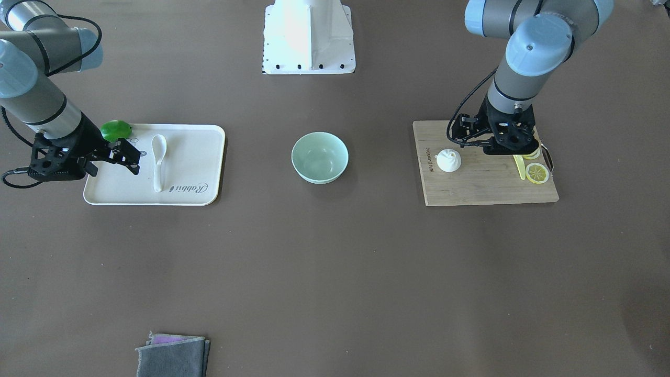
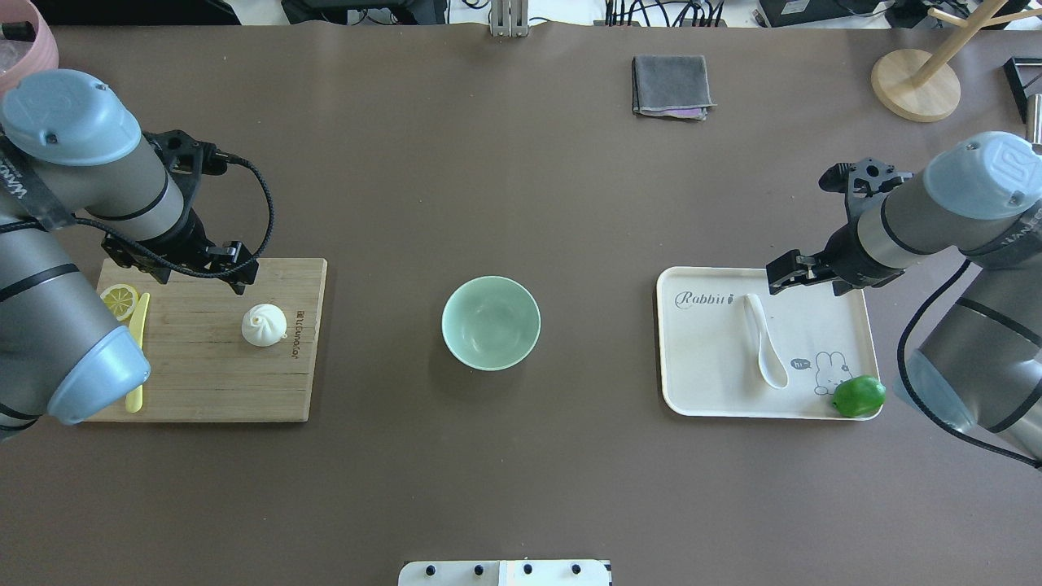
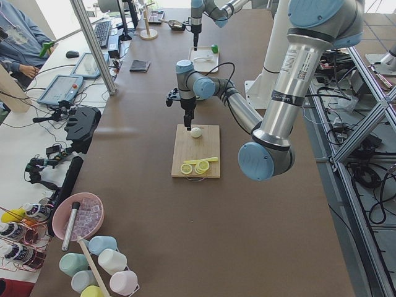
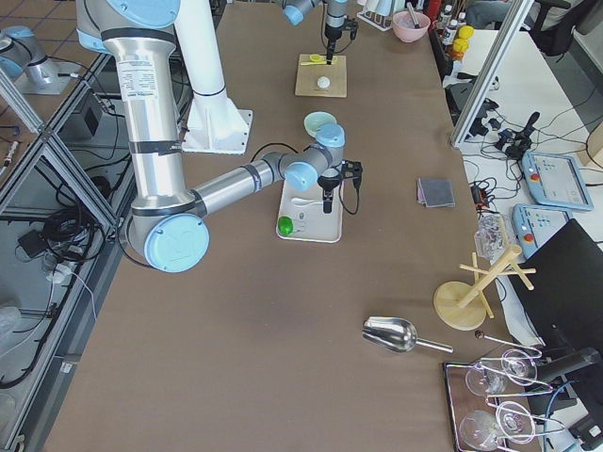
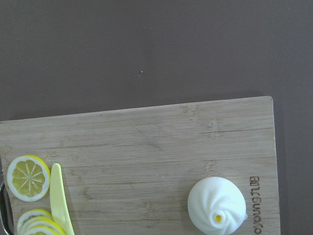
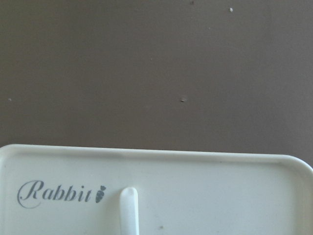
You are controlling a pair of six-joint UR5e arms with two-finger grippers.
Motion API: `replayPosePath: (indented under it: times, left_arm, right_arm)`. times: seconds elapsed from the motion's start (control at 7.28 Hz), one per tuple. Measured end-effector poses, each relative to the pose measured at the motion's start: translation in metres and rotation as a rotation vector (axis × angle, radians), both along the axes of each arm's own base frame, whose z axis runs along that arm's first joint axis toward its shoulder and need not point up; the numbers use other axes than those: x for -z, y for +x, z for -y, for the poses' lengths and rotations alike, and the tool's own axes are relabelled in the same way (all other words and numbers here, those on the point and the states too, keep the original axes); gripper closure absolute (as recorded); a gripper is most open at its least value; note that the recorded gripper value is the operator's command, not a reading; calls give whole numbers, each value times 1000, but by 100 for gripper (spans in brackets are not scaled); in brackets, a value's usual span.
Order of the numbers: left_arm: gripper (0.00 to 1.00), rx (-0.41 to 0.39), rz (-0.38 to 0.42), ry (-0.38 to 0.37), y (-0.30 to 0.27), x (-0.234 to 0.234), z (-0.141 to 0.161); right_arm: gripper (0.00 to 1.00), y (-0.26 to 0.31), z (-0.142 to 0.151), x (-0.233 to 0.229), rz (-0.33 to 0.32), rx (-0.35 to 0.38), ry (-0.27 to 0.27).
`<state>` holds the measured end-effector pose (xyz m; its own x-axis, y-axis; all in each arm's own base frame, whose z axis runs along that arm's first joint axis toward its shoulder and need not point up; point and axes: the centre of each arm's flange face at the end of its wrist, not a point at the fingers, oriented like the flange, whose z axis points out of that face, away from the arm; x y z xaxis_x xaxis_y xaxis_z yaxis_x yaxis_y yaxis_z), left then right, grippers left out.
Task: Put spoon and bun in bowl
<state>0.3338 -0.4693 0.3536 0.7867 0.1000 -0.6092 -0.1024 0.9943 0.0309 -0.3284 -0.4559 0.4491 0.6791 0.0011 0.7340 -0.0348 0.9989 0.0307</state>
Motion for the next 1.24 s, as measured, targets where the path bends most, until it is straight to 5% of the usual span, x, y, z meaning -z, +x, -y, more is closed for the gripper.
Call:
replayPosePath:
  times: [0.41,0.69,1.24]
  left_arm:
    - [3,-2,2,-7,6,-5,5]
    - [3,-1,4,-8,6,-6,5]
    - [3,0,7,-8,6,-7,5]
  right_arm:
    - [48,-47,-8,-2,-32,20,0]
    - [100,-57,-13,-9,-44,34,-9]
    - [100,-55,-17,1,-64,38,-40]
